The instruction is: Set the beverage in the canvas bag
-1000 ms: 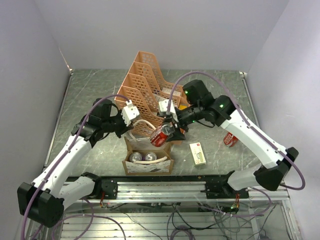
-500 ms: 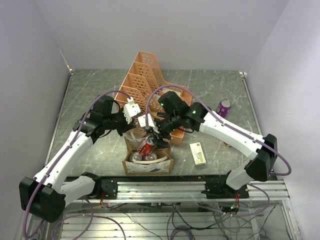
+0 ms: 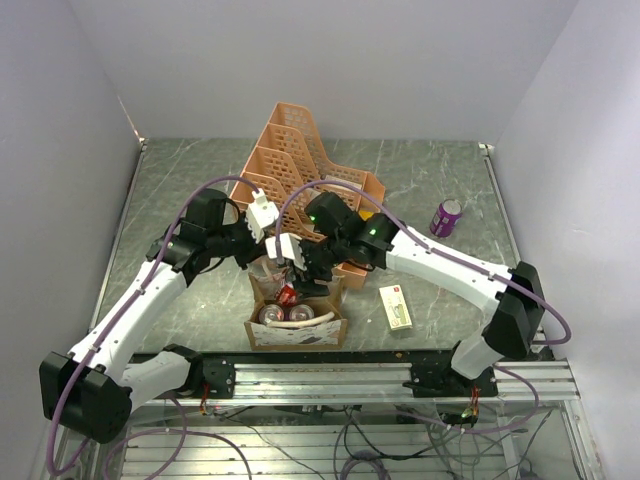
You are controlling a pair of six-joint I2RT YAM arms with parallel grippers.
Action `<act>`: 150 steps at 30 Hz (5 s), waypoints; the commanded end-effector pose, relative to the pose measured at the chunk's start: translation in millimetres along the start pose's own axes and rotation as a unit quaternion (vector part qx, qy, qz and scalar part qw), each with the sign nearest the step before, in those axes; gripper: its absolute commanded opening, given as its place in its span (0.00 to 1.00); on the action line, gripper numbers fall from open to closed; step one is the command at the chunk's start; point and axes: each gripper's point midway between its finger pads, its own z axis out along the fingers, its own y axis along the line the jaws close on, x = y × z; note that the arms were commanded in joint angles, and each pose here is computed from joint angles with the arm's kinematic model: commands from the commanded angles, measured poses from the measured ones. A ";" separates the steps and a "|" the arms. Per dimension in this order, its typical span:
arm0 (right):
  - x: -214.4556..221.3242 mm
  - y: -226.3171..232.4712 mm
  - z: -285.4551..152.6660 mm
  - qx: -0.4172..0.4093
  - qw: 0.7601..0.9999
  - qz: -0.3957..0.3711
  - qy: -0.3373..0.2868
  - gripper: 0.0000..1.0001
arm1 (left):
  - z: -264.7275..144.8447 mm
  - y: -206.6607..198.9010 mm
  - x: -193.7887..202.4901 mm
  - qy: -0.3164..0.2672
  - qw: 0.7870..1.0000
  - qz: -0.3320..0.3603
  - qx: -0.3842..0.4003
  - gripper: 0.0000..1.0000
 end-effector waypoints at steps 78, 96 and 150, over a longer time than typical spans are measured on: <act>-8.4 8.5 54.9 -0.005 0.994 -0.097 0.054 0.34 | 1.2 39.5 -16.6 -0.003 0.994 -0.078 -0.083 0.07; 21.1 9.3 84.2 -0.040 0.994 -0.065 0.073 0.42 | 0.3 37.6 -15.6 -0.006 0.994 -0.071 -0.081 0.07; 9.3 -6.2 47.8 0.025 0.995 -0.070 0.062 0.85 | -2.3 39.4 -15.5 -0.010 0.994 -0.072 -0.087 0.07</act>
